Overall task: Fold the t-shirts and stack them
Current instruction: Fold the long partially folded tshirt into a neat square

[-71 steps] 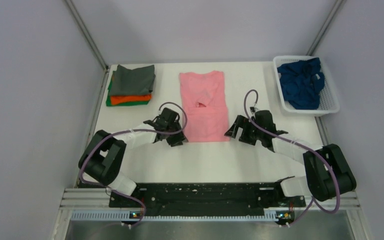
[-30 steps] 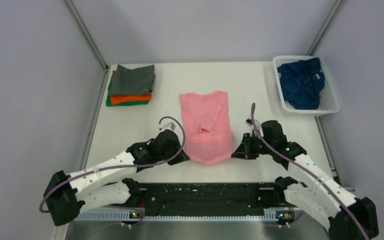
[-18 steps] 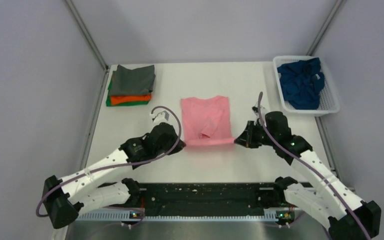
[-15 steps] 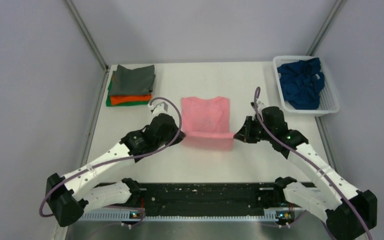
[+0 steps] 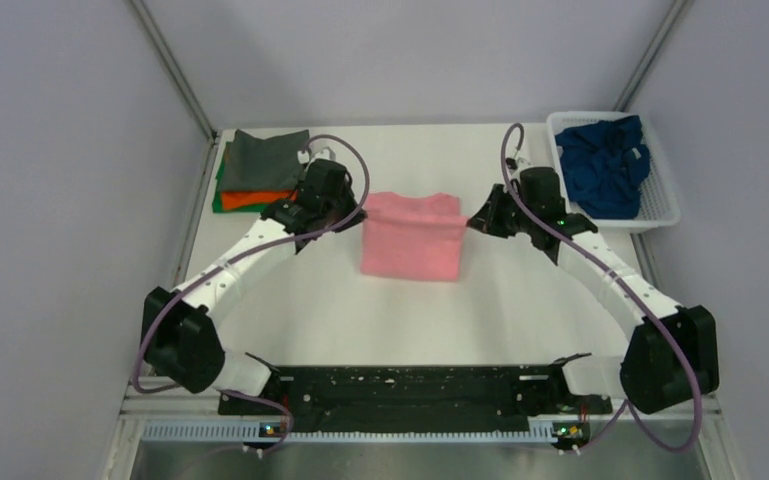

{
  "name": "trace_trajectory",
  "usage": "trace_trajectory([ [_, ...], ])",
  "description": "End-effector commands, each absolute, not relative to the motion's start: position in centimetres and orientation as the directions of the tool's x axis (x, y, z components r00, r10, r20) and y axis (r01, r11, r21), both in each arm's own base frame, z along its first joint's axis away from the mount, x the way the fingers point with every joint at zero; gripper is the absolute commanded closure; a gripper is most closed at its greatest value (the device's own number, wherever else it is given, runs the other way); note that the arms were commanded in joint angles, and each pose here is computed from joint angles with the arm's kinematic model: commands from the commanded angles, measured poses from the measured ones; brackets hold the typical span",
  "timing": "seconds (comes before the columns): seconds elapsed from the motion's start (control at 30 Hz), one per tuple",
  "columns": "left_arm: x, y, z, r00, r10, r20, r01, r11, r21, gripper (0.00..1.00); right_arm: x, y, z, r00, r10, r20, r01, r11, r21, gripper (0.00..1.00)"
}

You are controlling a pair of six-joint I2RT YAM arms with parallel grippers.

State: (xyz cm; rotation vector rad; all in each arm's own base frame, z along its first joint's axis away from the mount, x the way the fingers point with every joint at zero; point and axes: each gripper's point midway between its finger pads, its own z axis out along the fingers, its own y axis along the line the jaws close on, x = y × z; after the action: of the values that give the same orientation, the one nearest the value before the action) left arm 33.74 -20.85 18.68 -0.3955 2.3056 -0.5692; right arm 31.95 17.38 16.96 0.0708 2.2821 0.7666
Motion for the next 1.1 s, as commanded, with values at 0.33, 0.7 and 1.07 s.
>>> trace_trajectory([
  [0.33, 43.5, -19.8, 17.2, -0.702, -0.413, -0.58, -0.137, 0.878, -0.458, 1.0, 41.8, 15.6, 16.2, -0.682, 0.282, -0.675, -0.107, 0.875, 0.473, 1.0],
  [0.7, 47.8, -21.0, 12.4, -0.778, -0.386, -0.496, -0.159, 0.884, -0.439, 1.0, 47.7, 15.6, 12.4, -0.666, 0.292, -0.686, -0.052, 0.9, 0.434, 1.0],
  [1.07, 45.6, -20.6, 12.7, -0.828, -0.333, -0.452, -0.095, 0.877, -0.471, 0.01, 47.6, 15.1, 12.4, -0.648, 0.22, -0.729, -0.118, 0.917, 0.381, 0.01],
])
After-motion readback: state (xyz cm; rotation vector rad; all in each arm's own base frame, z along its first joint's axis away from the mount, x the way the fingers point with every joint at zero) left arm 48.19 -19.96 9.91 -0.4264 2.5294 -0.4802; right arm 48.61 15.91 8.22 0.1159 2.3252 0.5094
